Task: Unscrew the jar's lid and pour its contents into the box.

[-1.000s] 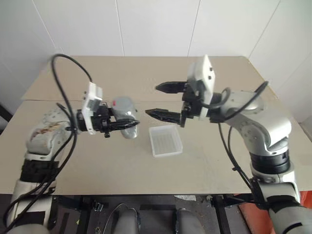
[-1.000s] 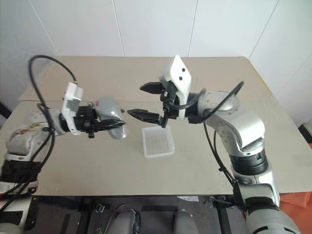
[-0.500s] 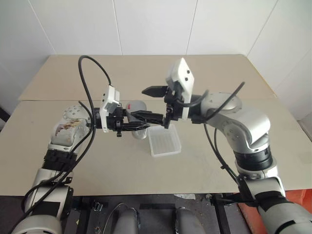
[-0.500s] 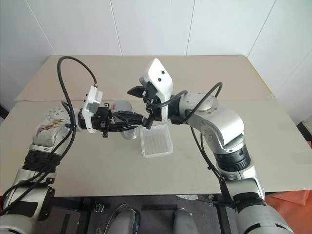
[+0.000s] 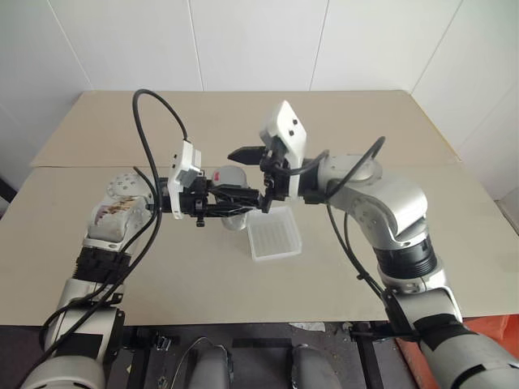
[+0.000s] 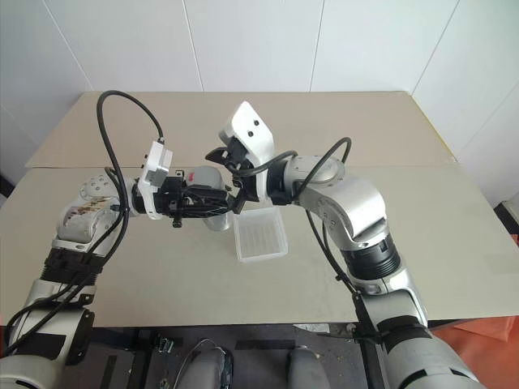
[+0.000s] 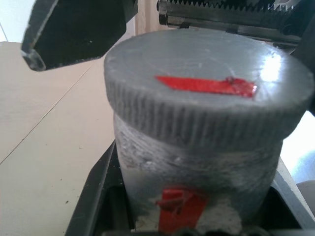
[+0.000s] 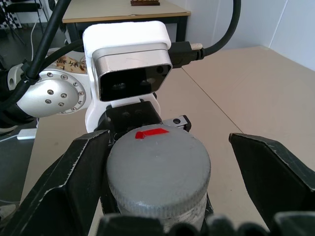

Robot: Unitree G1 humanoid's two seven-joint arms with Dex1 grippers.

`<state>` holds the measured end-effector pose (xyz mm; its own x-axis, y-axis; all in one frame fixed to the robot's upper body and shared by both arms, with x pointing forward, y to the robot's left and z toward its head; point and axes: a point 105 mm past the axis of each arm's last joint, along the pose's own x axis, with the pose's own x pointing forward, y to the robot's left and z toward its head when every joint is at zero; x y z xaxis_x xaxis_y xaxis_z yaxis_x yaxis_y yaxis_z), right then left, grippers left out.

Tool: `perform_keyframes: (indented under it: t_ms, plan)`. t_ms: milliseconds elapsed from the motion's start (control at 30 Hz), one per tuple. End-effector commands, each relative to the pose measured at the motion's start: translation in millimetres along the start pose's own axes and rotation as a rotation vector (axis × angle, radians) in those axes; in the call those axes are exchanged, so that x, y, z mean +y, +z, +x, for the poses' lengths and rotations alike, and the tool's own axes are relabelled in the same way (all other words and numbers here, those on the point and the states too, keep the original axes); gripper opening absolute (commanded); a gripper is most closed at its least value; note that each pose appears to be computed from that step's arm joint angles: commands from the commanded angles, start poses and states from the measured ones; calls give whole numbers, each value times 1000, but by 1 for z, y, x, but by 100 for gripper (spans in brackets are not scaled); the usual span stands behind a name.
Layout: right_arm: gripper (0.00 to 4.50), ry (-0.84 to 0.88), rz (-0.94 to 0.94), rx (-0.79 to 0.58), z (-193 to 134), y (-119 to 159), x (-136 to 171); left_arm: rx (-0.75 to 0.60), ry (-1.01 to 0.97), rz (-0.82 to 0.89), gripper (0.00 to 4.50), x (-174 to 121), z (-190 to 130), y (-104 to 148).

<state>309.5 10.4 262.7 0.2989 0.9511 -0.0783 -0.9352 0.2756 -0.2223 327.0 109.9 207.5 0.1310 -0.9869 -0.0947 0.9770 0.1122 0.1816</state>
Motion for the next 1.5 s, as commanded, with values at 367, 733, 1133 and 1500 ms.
perform_keyframes:
  t_ms: [367,733,1133,1500]
  plan:
    - [275,77,-57,-73,-4,17,8,-9,-61,77,193,-7,1,12]
    - [275,358,-95,-145,-12,11,22,-103,-337,65,193,-36,-3,29]
    - [397,366,-109,-154,-9,9,16,-72,-325,92,193,-36,-1,24]
    - [449,187,-127,-144,-32,15,9,-27,-42,59,193,-10,-10,14]
